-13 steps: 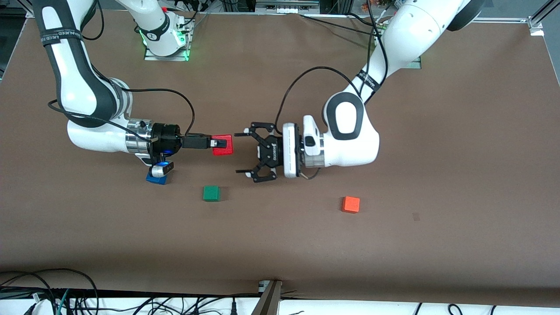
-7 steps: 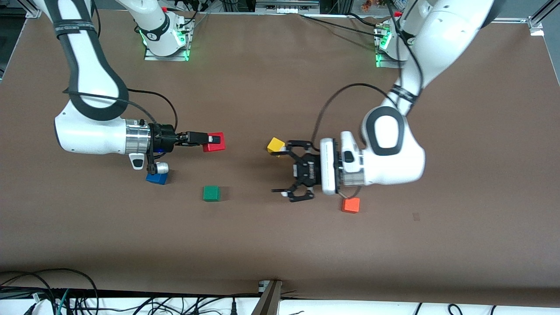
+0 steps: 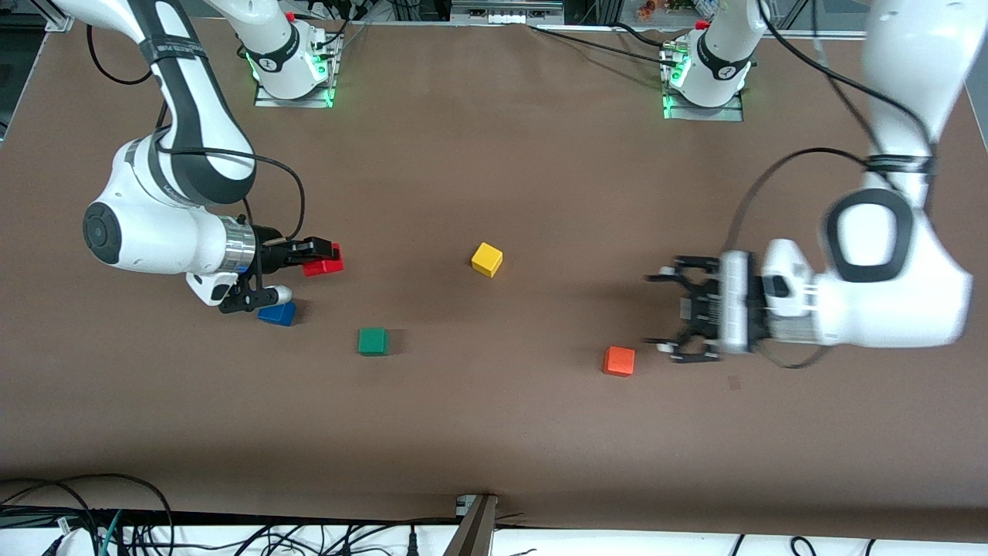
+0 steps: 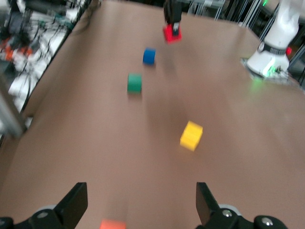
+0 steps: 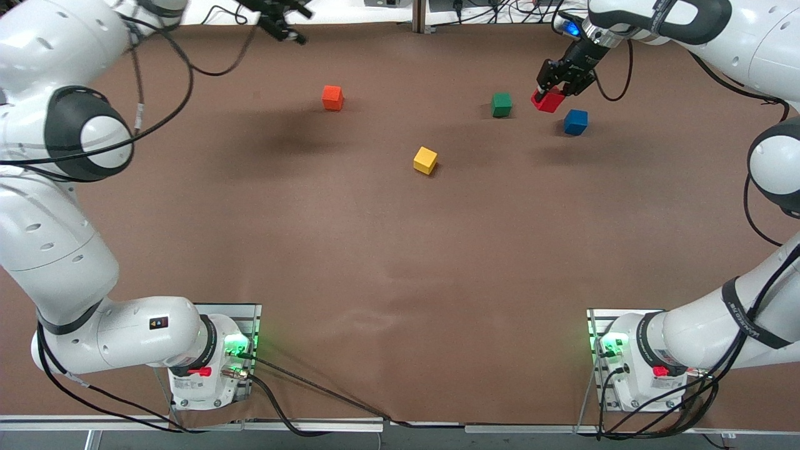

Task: Pass red block to right arm, stack on blue
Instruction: 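Lower the red cube onto the blue cube with the right gripper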

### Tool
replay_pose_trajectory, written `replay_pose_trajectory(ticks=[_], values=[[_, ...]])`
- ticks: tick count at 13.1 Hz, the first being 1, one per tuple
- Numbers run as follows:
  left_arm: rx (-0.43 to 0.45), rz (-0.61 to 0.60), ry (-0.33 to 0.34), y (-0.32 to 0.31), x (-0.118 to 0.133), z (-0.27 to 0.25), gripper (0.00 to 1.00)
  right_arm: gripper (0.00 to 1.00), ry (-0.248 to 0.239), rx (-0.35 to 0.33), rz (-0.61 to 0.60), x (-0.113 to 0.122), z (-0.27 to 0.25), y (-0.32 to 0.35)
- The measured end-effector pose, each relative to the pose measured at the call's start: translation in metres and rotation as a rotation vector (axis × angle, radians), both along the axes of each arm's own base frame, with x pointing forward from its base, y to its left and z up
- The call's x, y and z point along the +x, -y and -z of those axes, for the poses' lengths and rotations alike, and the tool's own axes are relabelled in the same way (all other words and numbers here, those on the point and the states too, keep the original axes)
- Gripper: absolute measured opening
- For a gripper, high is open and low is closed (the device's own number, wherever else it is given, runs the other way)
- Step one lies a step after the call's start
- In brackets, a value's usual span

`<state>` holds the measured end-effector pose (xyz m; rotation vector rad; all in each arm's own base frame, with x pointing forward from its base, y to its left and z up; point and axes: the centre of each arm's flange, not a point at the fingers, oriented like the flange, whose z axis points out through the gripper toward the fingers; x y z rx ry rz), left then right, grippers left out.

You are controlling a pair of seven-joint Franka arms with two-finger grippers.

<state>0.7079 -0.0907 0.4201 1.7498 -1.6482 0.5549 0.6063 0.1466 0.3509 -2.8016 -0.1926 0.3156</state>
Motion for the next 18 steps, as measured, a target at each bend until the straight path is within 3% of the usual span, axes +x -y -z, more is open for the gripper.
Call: replay_pose_trajectory(ticks=[4,9,11,14,18], values=[[0.408,-0.240,-0.099,-0.109,-0.016,-0.044,1.00,0.56,0.117,-0.213,-0.123,0.017,0.027,0.015],[0.806,-0.611,-0.193,-0.112,-0.064,-0.144,1.00,0.56,0.189,-0.308,-0.141,0.032,0.057,0.045],[0.855,-0.754,-0.254,-0.109,-0.079,-0.163,1.00,0.56,0.228,-0.311,-0.124,0.030,0.074,0.055],[0.847,-0.971,-0.313,-0.121,-0.085,-0.180,1.00,0.56,0.235,-0.317,-0.116,0.022,0.090,0.063],[0.839,-1.134,-0.376,-0.120,-0.093,-0.195,1.00,0.56,0.248,-0.322,-0.103,0.019,0.097,0.071]])
